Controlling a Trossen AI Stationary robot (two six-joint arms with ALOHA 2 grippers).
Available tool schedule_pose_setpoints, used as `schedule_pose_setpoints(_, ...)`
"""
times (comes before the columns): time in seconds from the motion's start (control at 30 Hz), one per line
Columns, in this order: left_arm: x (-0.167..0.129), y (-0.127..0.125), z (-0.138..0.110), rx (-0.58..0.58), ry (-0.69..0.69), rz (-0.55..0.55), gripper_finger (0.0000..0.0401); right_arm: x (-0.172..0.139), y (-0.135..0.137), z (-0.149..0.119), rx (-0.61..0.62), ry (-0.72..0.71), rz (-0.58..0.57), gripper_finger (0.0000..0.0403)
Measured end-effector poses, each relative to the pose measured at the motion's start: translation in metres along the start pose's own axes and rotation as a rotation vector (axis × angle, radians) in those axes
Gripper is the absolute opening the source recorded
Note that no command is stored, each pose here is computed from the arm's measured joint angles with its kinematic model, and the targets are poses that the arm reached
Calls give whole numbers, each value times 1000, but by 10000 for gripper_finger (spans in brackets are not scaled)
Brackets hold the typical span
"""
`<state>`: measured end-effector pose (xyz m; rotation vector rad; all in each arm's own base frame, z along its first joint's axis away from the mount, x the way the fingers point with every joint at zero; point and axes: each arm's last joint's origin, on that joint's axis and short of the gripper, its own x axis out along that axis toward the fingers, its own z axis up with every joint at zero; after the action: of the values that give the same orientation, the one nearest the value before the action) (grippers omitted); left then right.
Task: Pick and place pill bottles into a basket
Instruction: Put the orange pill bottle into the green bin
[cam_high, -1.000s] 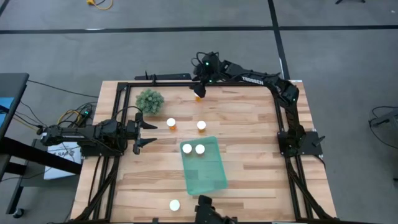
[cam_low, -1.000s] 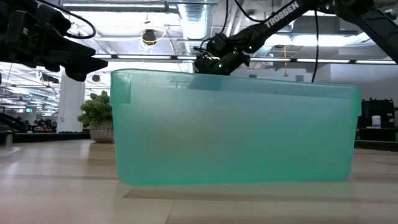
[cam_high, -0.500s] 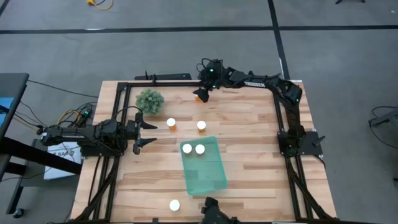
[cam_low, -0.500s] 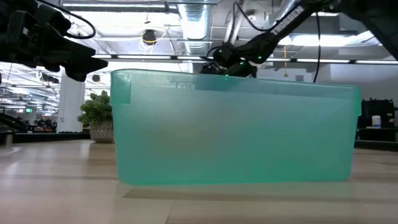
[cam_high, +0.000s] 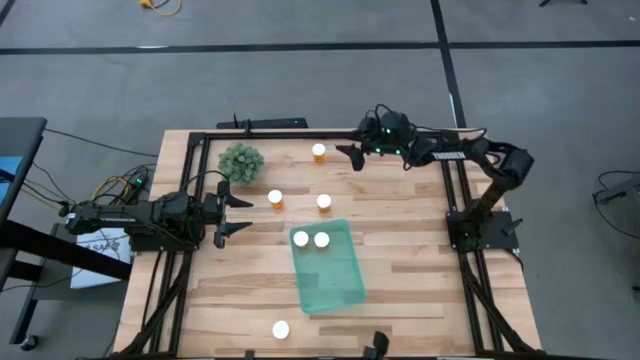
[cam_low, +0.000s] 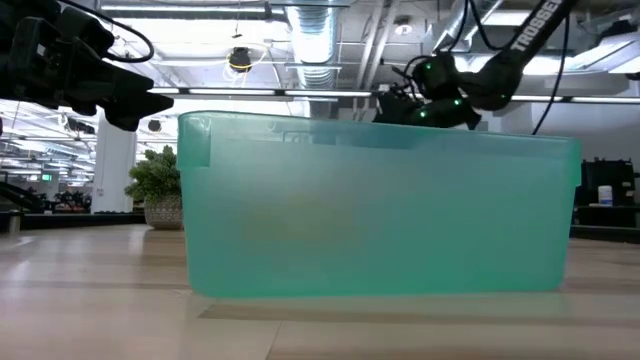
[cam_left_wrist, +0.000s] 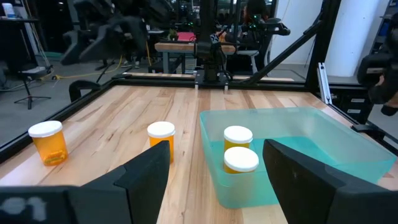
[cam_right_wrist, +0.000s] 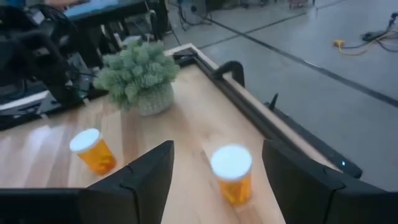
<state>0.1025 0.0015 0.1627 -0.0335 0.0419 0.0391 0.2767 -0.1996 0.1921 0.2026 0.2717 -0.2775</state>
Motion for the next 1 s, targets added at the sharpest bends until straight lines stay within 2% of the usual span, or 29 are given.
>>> schedule_pose_setpoints(0.23, 0, 0, 0, 0, 0, 0, 248, 13, 3, -23, -50, 83, -28, 240)
schedule_pose_setpoints(0.53, 0, 0, 0, 0, 0, 0, 248, 27, 9, -39, -75, 153, -66, 240)
schedule_pose_setpoints(0.77, 0, 0, 0, 0, 0, 0, 248, 39, 11, -25, -83, 187, -91, 240)
schedule_pose_setpoints(1.0, 0, 0, 0, 0, 0, 0, 248, 44, 11, -10, -57, 301, -102, 240)
